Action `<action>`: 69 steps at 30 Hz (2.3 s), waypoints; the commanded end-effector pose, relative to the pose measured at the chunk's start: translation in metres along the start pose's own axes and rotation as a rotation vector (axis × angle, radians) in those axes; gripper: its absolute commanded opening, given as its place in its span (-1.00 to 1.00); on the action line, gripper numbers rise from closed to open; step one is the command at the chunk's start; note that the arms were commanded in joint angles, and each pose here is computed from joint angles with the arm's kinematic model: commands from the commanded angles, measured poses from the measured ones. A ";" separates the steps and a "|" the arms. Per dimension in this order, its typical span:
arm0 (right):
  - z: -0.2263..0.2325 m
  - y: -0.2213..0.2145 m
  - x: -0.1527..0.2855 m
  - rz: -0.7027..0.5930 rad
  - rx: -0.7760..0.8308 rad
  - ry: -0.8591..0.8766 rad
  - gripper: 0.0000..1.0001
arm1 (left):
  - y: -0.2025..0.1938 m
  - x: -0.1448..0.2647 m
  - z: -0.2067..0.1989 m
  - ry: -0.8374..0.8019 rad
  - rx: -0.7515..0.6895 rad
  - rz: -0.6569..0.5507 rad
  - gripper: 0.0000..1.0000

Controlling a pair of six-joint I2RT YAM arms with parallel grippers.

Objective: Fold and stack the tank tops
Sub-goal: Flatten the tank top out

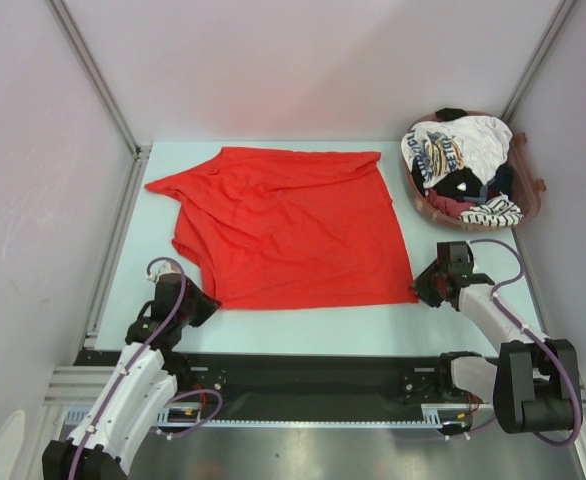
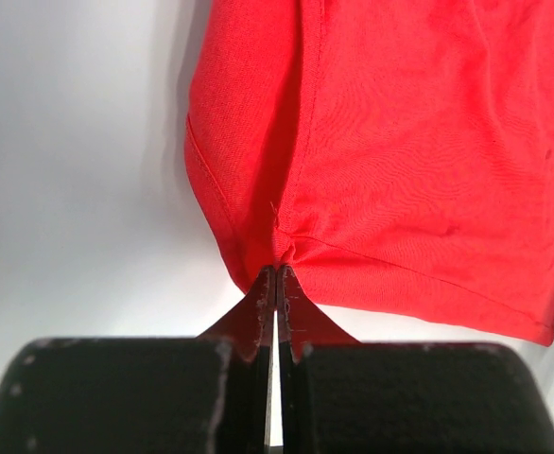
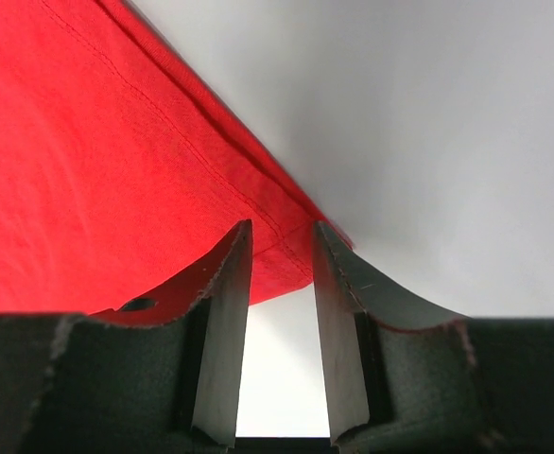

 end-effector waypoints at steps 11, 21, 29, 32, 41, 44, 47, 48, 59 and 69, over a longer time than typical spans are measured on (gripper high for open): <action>0.001 0.010 -0.002 -0.052 -0.005 -0.034 -1.00 | 0.008 0.000 -0.004 -0.028 -0.016 -0.047 -0.99; 0.017 0.034 0.041 -0.164 0.018 0.053 -1.00 | 0.016 0.008 -0.016 -0.070 -0.022 -0.077 -0.99; 0.034 0.048 0.062 -0.186 0.045 0.121 -1.00 | 0.034 0.037 -0.042 -0.189 -0.047 -0.164 -0.99; 0.038 0.054 0.071 -0.212 0.057 0.142 -1.00 | 0.037 0.043 -0.047 -0.204 -0.044 -0.175 -1.00; 0.037 0.061 0.100 -0.274 0.081 0.177 -1.00 | 0.038 0.063 -0.054 -0.269 -0.010 -0.206 -0.99; 0.034 0.061 0.099 -0.264 0.077 0.183 -1.00 | 0.042 0.064 -0.055 -0.295 -0.013 -0.249 -0.89; 0.033 0.060 0.093 -0.238 0.084 0.176 -1.00 | 0.040 0.055 -0.053 -0.282 -0.025 -0.230 -0.69; 0.032 0.059 0.090 -0.237 0.085 0.175 -1.00 | 0.038 0.052 -0.051 -0.268 -0.033 -0.220 -0.74; 0.021 0.041 0.067 -0.167 0.080 0.162 -1.00 | 0.012 0.013 -0.032 -0.200 -0.078 -0.061 -0.37; 0.022 0.041 0.061 -0.158 0.079 0.166 -1.00 | 0.013 -0.010 -0.031 -0.076 -0.212 -0.008 -0.06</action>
Point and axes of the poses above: each gripper's point midway between its finger pads, its own x axis back along the fingers, its own z axis along the line the jaws close on, y = z × x, the point moved 4 cm from there along x, back along the fingers, and after that the axes turned 5 degrees about x, right-handed, at the moved point
